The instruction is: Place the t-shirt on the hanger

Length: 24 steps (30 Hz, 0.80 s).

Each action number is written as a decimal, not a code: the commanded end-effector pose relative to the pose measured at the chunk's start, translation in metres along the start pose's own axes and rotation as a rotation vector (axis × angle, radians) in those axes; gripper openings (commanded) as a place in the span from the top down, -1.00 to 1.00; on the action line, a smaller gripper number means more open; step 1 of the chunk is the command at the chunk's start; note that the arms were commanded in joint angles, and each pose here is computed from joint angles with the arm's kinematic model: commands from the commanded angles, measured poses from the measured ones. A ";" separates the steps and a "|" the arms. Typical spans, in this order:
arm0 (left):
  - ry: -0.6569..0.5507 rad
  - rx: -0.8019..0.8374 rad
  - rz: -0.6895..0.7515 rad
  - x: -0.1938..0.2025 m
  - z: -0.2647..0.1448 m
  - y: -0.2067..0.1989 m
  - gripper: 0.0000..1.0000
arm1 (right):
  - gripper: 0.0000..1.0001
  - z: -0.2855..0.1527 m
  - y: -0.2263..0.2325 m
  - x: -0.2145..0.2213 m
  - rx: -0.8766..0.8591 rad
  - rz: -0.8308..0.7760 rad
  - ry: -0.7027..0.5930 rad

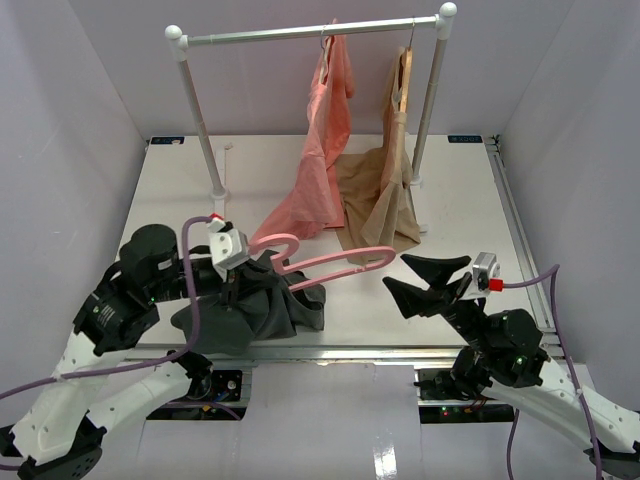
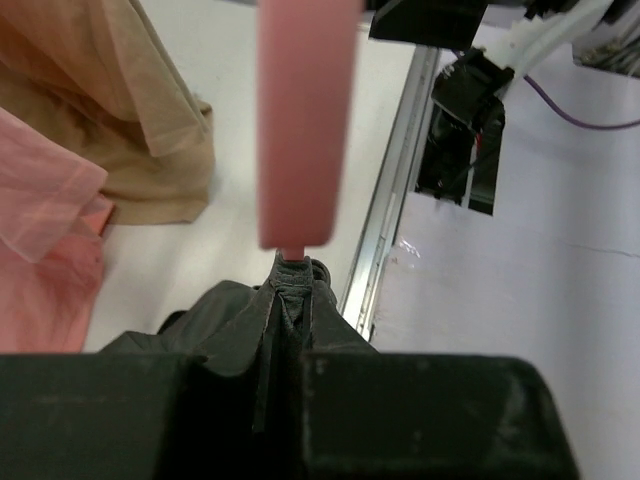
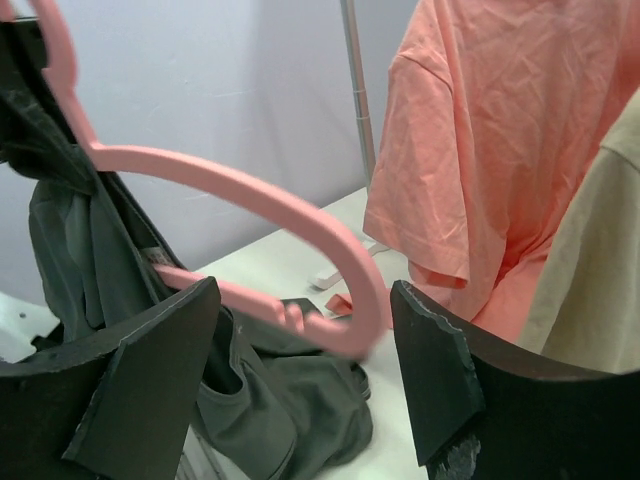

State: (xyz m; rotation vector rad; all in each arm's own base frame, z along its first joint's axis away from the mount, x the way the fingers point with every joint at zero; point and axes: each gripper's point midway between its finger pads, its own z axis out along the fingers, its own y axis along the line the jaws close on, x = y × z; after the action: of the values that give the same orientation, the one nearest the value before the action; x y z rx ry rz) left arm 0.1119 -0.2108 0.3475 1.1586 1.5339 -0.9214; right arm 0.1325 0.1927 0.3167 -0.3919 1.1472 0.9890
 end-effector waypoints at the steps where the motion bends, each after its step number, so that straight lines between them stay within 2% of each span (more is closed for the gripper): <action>1: -0.121 -0.097 0.015 -0.022 -0.018 0.002 1.00 | -0.50 0.001 -0.011 -0.008 0.115 0.161 0.011; 8: -0.216 -0.124 -0.031 -0.017 -0.013 0.006 1.00 | -0.46 0.011 -0.018 0.040 0.186 0.250 0.139; 13: -0.323 -0.161 -0.026 -0.032 -0.021 0.008 1.00 | -0.31 0.028 -0.008 0.062 0.161 0.303 0.197; 17: -0.419 -0.195 -0.027 -0.045 -0.032 0.007 1.00 | -0.26 0.039 -0.001 0.078 0.139 0.350 0.227; 24: -0.451 -0.227 -0.045 -0.046 -0.037 0.010 1.00 | -0.23 0.054 0.010 0.085 0.091 0.401 0.225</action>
State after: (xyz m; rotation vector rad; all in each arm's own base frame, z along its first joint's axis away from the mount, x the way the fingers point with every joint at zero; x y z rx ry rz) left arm 0.1118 -0.1865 0.3848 0.7662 1.3051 -0.9304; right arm 0.1642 0.2642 0.2289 -0.2462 1.6257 1.1254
